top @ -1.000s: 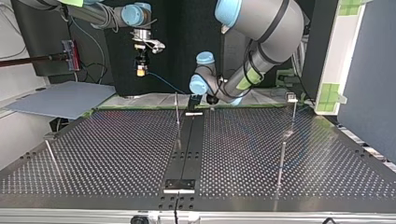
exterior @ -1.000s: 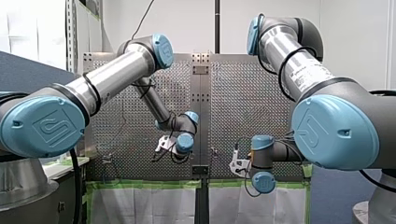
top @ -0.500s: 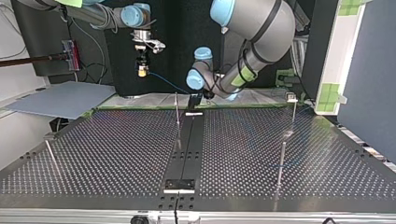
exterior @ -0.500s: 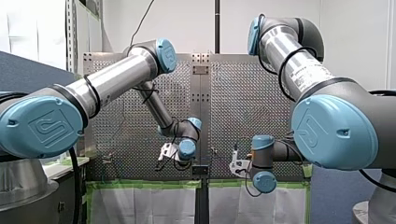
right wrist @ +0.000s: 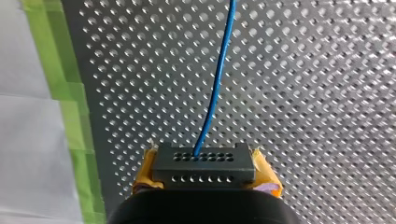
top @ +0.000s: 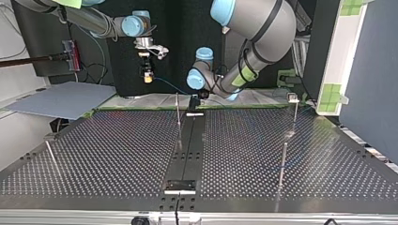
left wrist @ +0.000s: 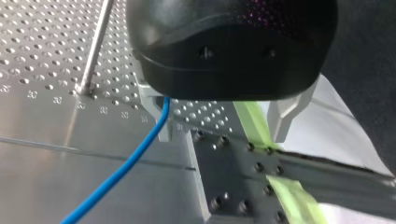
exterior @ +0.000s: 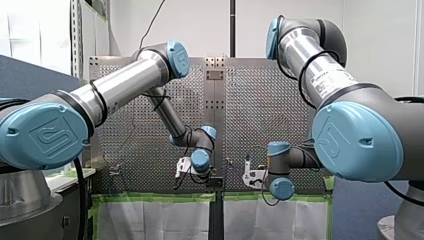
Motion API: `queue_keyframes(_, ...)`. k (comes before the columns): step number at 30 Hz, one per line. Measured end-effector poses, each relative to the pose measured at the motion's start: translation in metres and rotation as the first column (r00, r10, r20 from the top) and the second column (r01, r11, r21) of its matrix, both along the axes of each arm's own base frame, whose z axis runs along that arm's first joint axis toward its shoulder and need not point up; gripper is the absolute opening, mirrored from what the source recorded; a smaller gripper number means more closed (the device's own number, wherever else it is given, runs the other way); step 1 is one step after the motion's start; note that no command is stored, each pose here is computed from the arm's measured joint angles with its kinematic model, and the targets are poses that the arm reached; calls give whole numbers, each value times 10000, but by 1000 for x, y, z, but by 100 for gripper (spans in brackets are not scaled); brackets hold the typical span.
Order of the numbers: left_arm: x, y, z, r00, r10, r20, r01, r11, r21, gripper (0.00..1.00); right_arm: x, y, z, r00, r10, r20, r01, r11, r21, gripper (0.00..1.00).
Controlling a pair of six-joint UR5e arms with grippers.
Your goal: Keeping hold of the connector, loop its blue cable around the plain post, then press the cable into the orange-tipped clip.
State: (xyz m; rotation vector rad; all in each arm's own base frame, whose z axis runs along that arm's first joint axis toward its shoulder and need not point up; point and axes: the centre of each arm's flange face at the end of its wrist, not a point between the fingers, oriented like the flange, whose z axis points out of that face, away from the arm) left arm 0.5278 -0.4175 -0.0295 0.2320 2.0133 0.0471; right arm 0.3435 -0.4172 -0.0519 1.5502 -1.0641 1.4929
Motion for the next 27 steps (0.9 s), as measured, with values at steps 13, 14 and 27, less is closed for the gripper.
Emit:
queue_keyframes(13, 6, 8, 1, 9959, 906, 25, -898, 9902, -1068, 100, -6, -5, -6, 9993, 323, -186, -304, 9952, 925, 0)
queue_keyframes(14, 6, 8, 1, 9953, 971, 46, -959, 9886, -1158, 100, -7, -6, -6, 9993, 322, -192, -302, 9950, 949, 0)
queue_keyframes(27, 13, 8, 5, 9745, 2151, 638, -1934, 9496, -2465, 100, -9, -10, -6, 9980, 636, -41, -627, 9917, 1122, 0)
